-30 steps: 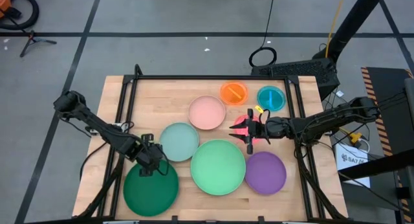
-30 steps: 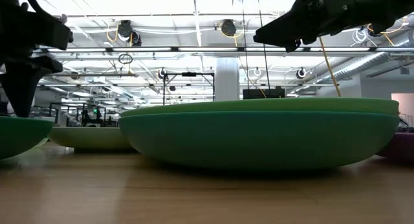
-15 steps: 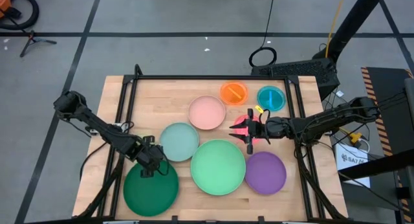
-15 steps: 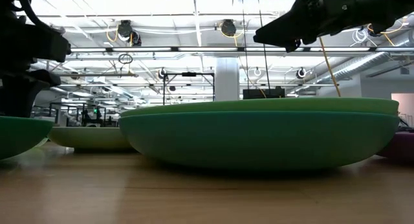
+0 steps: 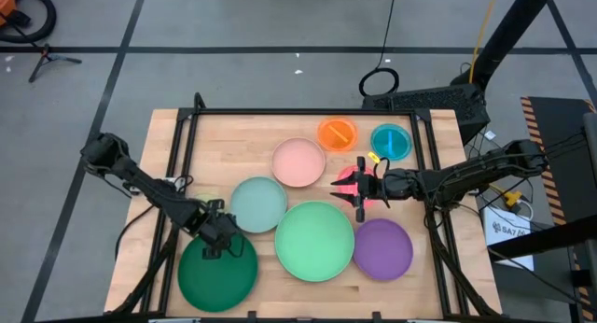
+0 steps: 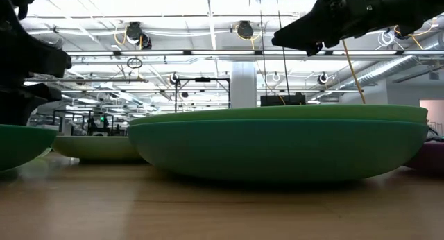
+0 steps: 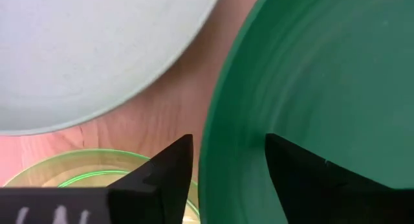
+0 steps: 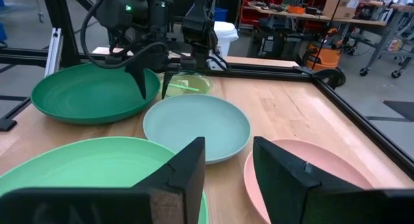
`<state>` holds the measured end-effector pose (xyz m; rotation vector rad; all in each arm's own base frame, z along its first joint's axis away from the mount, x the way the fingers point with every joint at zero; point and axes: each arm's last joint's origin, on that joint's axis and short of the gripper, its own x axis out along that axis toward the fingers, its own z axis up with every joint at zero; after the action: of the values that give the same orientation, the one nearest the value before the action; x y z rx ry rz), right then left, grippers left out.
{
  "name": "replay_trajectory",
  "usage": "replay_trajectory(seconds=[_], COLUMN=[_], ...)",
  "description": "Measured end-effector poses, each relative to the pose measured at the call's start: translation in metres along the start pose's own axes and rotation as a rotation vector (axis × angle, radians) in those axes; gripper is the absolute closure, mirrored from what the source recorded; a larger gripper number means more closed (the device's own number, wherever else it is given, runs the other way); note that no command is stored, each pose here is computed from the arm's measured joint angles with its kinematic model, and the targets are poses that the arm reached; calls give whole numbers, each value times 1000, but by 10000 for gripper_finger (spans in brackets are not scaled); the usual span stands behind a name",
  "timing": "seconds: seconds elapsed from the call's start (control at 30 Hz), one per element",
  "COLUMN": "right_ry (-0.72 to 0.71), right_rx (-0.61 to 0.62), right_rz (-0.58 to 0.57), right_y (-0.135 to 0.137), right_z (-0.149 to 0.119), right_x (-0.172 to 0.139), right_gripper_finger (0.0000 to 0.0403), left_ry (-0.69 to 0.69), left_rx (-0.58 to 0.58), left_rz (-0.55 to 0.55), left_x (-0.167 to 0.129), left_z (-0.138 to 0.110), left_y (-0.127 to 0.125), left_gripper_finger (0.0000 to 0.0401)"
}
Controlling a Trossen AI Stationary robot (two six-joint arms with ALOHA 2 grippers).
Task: Stack plastic plates
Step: Stack the dark green plate on top of the light green plate
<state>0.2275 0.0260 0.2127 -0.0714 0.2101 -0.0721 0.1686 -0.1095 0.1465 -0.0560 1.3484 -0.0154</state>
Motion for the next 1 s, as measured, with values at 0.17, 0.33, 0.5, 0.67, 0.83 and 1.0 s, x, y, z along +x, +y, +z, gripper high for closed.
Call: replay_trajectory(seconds=[0.17, 0.33, 0.5, 0.67, 0.83, 1.0], right_ry=[0, 0, -1, 0, 0, 0], right_rx=[0, 1, 3, 10, 16, 19], right_rz=[0, 0, 0, -2, -2, -2], right_y=[0, 0, 0, 0, 0, 0], right_z=[0, 0, 0, 0, 0, 0], right_x=[0, 0, 0, 0, 0, 0], right_gripper_finger=[280, 280, 280, 280, 280, 280], left_ry=[4, 3, 12, -2, 6, -5], left_rx=[11, 18, 21, 52, 78, 97], left_rz=[0, -5, -10, -21, -11, -7], left_x=[0, -1, -4, -10, -16, -24], left_z=[-2, -2, 0, 2, 2, 6], left_y=[-2, -3, -4, -8, -12, -18], left_gripper_finger=[271, 322, 350, 359, 360, 361])
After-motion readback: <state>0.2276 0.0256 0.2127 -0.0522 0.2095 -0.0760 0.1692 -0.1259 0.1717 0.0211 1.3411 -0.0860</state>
